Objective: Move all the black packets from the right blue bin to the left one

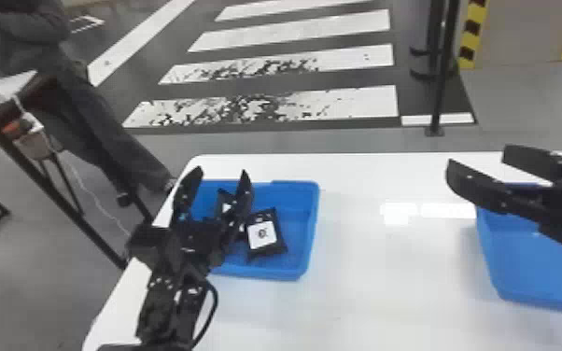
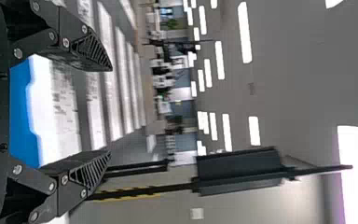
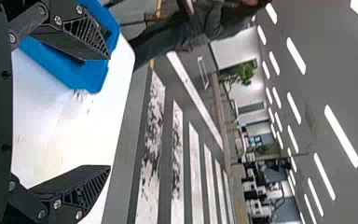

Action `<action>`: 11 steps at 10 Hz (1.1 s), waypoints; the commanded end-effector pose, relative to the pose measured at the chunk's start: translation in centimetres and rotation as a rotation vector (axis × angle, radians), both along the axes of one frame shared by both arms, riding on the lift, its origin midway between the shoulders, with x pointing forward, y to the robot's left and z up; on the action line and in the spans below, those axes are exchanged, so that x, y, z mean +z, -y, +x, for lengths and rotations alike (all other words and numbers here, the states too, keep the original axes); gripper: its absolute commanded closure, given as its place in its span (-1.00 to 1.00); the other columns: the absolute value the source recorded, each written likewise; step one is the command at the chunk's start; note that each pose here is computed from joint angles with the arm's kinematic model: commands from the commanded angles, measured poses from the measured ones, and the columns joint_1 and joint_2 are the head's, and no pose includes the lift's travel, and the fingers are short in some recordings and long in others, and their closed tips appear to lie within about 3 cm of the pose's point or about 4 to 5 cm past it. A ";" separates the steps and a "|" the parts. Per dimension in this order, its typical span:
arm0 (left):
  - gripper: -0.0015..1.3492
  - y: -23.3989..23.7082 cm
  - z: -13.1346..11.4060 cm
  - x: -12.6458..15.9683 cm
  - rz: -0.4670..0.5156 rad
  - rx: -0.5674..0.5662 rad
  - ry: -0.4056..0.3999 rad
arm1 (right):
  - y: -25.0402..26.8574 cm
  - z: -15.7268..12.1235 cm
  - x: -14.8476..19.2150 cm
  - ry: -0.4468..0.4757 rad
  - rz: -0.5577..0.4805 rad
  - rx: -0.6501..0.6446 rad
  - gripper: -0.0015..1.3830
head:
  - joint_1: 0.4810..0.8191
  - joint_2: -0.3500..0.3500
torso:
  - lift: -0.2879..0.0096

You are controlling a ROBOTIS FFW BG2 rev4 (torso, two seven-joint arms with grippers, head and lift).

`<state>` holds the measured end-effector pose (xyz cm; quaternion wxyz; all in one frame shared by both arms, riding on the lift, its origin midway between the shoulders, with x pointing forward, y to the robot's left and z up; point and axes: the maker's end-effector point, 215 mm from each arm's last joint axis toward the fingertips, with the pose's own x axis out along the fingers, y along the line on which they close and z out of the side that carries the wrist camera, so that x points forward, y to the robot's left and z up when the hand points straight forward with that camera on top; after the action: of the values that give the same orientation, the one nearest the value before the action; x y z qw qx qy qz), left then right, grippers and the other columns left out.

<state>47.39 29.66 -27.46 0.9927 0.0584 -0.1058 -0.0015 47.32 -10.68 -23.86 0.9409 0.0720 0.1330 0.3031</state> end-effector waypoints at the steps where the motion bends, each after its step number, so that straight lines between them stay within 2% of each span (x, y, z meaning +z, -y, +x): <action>1: -0.86 3.5 -4.3 7.1 -0.046 -0.065 0.164 | 4.9 1.5 -1.7 -0.041 -0.128 -0.130 -0.70 | 0.24 0.63 | -0.01; 2: -0.86 5.3 -6.6 9.4 -0.107 -0.094 0.206 | 9.6 2.8 -3.0 -0.066 -0.235 -0.266 -0.69 | 0.20 0.54 | -0.01; 3: -0.85 7.4 -8.3 9.4 -0.199 -0.129 0.192 | 13.6 4.2 -5.9 -0.150 -0.274 -0.352 -0.69 | 0.16 0.35 | -0.01; 5: -0.86 10.1 -9.0 9.5 -0.222 -0.189 0.180 | 17.7 4.4 -12.0 -0.415 -0.377 -0.403 -0.69 | 0.27 -0.11 | -0.01; 7: -0.86 9.9 -9.5 9.9 -0.212 -0.182 0.183 | 20.3 4.2 -14.7 -0.573 -0.434 -0.422 -0.69 | 0.27 -0.30 | -0.01; 8: -0.85 9.8 -9.5 9.8 -0.210 -0.177 0.181 | 21.4 3.9 -15.7 -0.625 -0.449 -0.436 -0.69 | 0.27 -0.36 | -0.01; 10: -0.86 9.8 -9.6 10.0 -0.202 -0.178 0.186 | 25.0 5.2 -15.7 -0.649 -0.489 -0.524 -0.69 | 0.27 -0.45 | -0.01; 11: -0.86 10.0 -9.4 9.6 -0.214 -0.182 0.171 | 26.7 5.0 -16.1 -0.667 -0.507 -0.561 -0.69 | 0.27 -0.48 | -0.01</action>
<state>37.93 19.79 -17.64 0.9759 -0.0543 -0.1978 -0.0738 52.42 -36.37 -39.67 0.8836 -0.0317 0.4662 -0.0316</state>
